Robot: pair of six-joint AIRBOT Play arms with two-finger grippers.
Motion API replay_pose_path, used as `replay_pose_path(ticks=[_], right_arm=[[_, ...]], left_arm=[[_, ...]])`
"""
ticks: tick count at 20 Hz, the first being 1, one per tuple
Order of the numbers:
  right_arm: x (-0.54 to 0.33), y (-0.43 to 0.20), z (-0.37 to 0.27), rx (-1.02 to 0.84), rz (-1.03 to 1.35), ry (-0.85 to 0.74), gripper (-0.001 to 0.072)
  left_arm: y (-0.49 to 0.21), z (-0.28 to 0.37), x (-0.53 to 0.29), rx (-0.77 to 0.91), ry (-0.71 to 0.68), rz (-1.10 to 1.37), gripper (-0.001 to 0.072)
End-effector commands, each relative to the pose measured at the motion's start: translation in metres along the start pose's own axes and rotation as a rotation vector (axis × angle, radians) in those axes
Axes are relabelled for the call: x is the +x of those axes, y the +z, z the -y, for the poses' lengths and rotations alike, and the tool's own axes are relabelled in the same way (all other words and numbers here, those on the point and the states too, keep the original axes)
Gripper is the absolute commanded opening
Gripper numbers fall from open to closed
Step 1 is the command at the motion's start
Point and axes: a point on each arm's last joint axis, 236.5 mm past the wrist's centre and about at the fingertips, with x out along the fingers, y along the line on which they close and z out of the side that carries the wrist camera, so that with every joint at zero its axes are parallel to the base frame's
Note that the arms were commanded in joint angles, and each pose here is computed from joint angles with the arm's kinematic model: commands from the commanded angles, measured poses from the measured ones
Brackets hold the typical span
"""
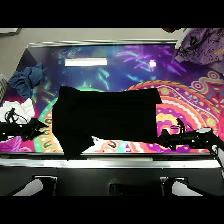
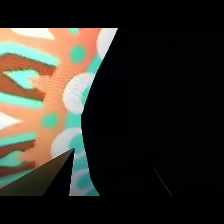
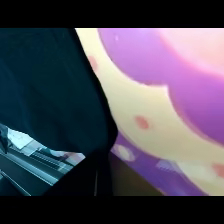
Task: Fold the clothes and pants, and hang the long-sleeved shirts on hangers.
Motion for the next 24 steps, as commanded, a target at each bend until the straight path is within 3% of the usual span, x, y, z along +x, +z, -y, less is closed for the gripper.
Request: replay_pose_path(ticks=[1, 17, 20, 21, 24], right_arm=[[-0.005, 0.002, -0.010, -0.006, 0.021, 0.020, 0.0027], [-0.010, -0.007, -0.020, -0.014, -0.001, 0.047, 0.0027], [-0.016, -0.005, -0.026, -0.036, 0.027, 0.048, 0.0026], [-0.019, -0.003, -0.029, -0.049, 0.043, 0.049, 0.0026], [-0.034, 0.011, -0.049, -0.129, 0.100, 0.050, 0.0025]], left_arm=[[-0.009, -0.001, 0.024, -0.030, -0.067, -0.057, 0.0481], [0.002, -0.010, 0.059, -0.025, -0.017, -0.045, 0.0450], [0.002, -0.007, 0.061, -0.016, -0.017, -0.047, 0.0067], [0.005, -0.004, 0.059, -0.011, -0.022, -0.041, 0.0021], [0.018, 0.017, 0.046, 0.043, -0.050, -0.024, 0.0019]])
